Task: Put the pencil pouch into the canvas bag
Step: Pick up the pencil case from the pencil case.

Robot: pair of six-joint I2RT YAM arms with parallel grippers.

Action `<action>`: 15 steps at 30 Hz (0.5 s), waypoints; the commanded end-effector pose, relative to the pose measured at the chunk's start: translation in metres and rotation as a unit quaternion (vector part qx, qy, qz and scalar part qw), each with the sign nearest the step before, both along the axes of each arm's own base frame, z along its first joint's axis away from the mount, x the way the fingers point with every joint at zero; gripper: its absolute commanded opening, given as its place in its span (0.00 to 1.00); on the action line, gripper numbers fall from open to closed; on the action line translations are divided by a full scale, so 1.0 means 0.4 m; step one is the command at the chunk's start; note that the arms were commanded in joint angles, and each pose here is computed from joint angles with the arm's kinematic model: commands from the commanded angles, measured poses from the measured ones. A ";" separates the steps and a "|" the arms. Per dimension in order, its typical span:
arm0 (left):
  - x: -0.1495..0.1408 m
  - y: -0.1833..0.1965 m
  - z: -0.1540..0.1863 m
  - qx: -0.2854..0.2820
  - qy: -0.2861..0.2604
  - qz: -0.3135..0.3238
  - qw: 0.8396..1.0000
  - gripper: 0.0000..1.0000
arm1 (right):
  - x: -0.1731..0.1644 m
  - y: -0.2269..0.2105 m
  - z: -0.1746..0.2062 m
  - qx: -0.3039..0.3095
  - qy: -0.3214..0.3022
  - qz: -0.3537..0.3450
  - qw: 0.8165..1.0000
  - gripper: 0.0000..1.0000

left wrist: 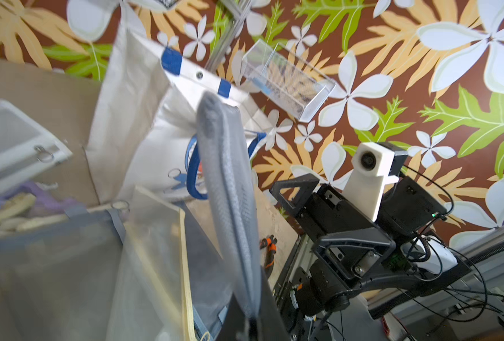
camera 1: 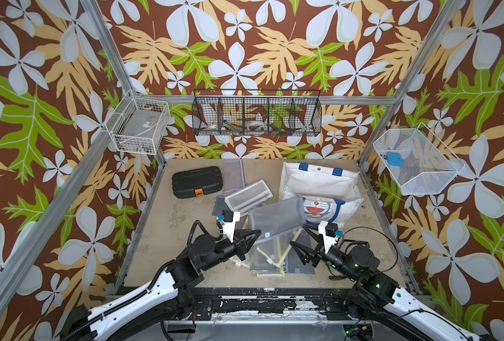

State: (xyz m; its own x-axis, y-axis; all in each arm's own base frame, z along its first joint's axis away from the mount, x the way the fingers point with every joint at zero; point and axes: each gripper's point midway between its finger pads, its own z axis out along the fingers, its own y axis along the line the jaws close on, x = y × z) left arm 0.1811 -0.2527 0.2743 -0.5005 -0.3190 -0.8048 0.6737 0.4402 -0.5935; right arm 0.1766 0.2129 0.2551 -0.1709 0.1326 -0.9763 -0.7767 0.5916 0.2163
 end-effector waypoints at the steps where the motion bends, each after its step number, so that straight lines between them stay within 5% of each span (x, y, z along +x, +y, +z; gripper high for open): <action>1: -0.005 0.039 0.041 0.000 -0.051 0.023 0.998 0.00 | -0.042 0.039 0.100 0.073 -0.012 0.070 0.995 0.90; 8: -0.058 0.053 0.183 -0.090 -0.139 -0.008 0.986 0.00 | -0.037 0.098 0.182 0.172 0.051 0.133 0.975 0.89; 15: -0.089 0.032 0.240 -0.139 -0.171 -0.051 0.974 0.00 | -0.036 0.104 0.233 0.215 0.054 0.149 0.964 0.88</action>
State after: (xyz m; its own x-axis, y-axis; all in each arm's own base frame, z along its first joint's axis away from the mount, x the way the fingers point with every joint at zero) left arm 0.1580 -0.2418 0.3447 -0.3048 -0.4530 -0.8378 0.8345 0.2970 -0.4641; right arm 0.1688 0.2577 0.3234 -0.3648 0.3807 -0.8497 -0.8399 0.2592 0.4768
